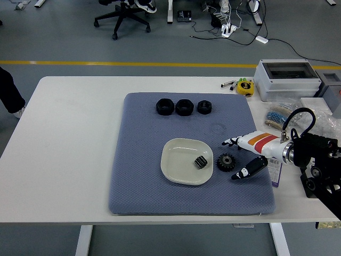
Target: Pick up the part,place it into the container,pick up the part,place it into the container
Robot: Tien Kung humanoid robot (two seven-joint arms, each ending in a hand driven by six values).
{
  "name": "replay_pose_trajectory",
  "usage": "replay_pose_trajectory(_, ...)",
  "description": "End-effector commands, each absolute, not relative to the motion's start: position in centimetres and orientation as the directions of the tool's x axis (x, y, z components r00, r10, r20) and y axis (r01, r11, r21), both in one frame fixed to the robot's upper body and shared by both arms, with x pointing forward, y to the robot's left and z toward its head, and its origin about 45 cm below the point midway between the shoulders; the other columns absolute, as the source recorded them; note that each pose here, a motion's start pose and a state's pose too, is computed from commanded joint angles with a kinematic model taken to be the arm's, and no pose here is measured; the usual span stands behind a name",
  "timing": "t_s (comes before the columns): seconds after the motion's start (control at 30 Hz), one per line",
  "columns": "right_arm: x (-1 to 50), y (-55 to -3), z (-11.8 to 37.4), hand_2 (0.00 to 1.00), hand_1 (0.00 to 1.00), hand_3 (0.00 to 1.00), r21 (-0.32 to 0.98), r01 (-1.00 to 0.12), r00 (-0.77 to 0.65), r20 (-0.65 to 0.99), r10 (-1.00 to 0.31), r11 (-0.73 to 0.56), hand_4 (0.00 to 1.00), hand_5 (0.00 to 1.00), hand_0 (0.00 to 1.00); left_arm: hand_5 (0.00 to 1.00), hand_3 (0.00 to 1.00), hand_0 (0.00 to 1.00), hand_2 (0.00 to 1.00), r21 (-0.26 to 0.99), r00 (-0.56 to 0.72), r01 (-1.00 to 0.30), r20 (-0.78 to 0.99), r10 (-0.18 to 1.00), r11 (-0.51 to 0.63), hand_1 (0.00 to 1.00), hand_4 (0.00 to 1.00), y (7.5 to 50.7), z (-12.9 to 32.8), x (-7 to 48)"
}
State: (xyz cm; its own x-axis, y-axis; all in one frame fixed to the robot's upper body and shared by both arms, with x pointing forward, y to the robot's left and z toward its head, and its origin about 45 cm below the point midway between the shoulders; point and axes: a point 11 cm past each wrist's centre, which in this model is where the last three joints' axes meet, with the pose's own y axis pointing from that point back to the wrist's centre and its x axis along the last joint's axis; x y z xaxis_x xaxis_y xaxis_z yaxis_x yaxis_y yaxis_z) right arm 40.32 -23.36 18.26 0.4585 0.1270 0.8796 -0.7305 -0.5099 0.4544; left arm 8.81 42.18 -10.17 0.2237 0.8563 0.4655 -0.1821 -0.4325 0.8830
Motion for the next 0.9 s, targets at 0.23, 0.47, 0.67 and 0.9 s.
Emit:
replay_pose_trajectory(0.23, 40.4, -22.5, 18.1, 0.82, 0.726, 0.842, 0.441, -0.73, 0.458, 0.883, 0.105, -0.522, 0.998, 0.501, 0.729, 0.578, 0.553, 0.68, 0.646, 0.883, 0.222, -0.18, 0.465, 0.857, -0.433, 0.653, 0.619, 42.2, -10.2, 8.7)
replay_pose_trajectory(0.47, 41.0, -22.6, 17.9, 0.774, 0.684, 0.779, 0.431, -0.746, 0.458, 0.886, 0.079, -0.508, 0.998, 0.486, 0.698, 0.579, 0.553, 0.68, 0.646, 0.883, 0.223, -0.186, 0.466, 0.856, -0.432, 0.654, 0.619, 42.3, -10.1, 9.0)
replay_pose_trajectory(0.67, 41.1, -23.0, 17.4, 0.686, 0.611, 0.618, 0.435, -0.751, 0.465, 0.882, 0.069, -0.497, 0.979, 0.438, 0.592, 0.579, 0.554, 0.68, 0.644, 0.882, 0.217, -0.188, 0.466, 0.858, -0.432, 0.652, 0.62, 42.2, -10.1, 9.1)
replay_pose_trajectory(0.9, 40.8, -22.8, 17.1, 0.503, 0.456, 0.508, 0.439, -0.742, 0.475, 0.878, 0.065, -0.507, 0.83, 0.353, 0.394, 0.579, 0.553, 0.679, 0.647, 0.883, 0.216, -0.188, 0.465, 0.858, -0.431, 0.652, 0.62, 42.2, -10.1, 9.1)
